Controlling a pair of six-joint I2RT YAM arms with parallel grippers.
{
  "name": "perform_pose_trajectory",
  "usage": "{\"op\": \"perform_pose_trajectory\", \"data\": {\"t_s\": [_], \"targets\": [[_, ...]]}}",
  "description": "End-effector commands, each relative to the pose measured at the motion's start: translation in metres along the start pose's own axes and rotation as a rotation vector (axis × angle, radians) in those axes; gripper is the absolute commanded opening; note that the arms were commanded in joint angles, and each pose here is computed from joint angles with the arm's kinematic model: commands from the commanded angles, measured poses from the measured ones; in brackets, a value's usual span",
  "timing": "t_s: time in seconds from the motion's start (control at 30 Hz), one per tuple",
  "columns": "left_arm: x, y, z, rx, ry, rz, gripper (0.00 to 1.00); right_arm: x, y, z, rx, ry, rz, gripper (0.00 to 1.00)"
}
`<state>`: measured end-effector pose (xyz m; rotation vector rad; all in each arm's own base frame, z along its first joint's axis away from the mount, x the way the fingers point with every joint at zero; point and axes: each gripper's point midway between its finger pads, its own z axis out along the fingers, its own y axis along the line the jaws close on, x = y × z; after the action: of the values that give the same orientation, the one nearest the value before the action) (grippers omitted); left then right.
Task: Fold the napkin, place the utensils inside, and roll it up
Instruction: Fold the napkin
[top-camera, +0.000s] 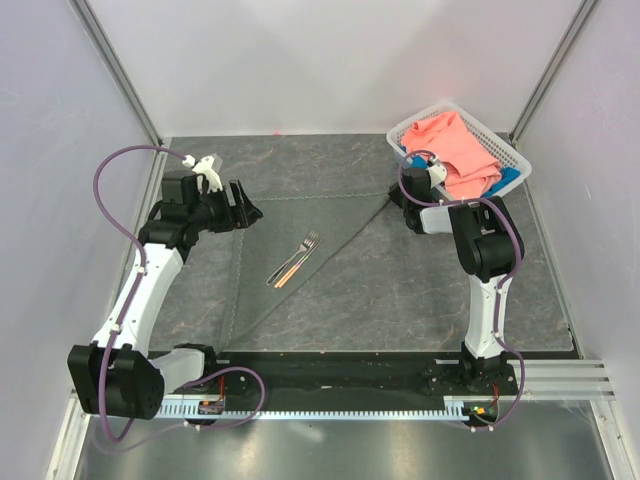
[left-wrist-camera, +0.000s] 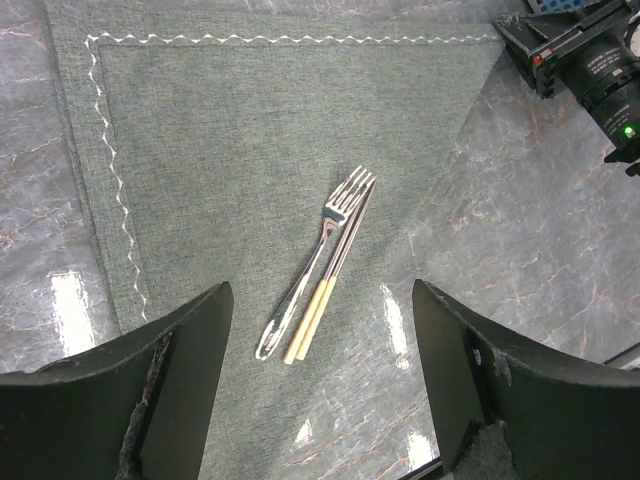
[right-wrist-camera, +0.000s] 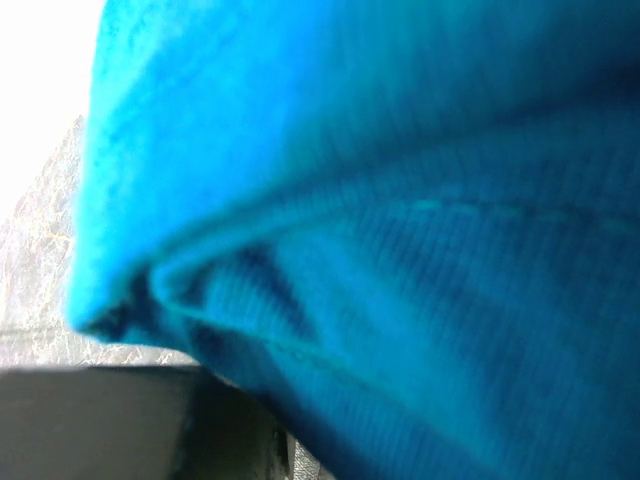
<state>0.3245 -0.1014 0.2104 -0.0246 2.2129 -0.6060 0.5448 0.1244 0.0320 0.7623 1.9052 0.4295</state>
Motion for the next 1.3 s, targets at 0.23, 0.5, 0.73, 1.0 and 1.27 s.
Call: {"op": "perform_pose_trajectory", "data": {"t_s": [0.23, 0.5, 0.73, 1.0, 1.27], "targets": [[-0.016, -0.008, -0.008, 0.008, -0.057, 0.028, 0.80, 0.023, -0.019, 0.007, -0.029, 0.097, 0.055, 0.03], [-0.016, -0.007, -0.008, 0.003, -0.057, 0.029, 0.80, 0.015, 0.043, -0.016, -0.356, 0.118, 0.053, 0.00], [-0.016, -0.006, -0.007, 0.002, -0.054, 0.028, 0.80, 0.025, 0.091, -0.057, -0.558, 0.176, 0.049, 0.00], [-0.014, -0.006, -0.006, 0.004, -0.049, 0.024, 0.80, 0.077, 0.149, -0.123, -0.727, 0.302, 0.008, 0.00], [-0.016, -0.008, -0.008, 0.009, -0.056, 0.027, 0.80, 0.131, 0.187, -0.187, -0.864, 0.456, 0.008, 0.00]]}}
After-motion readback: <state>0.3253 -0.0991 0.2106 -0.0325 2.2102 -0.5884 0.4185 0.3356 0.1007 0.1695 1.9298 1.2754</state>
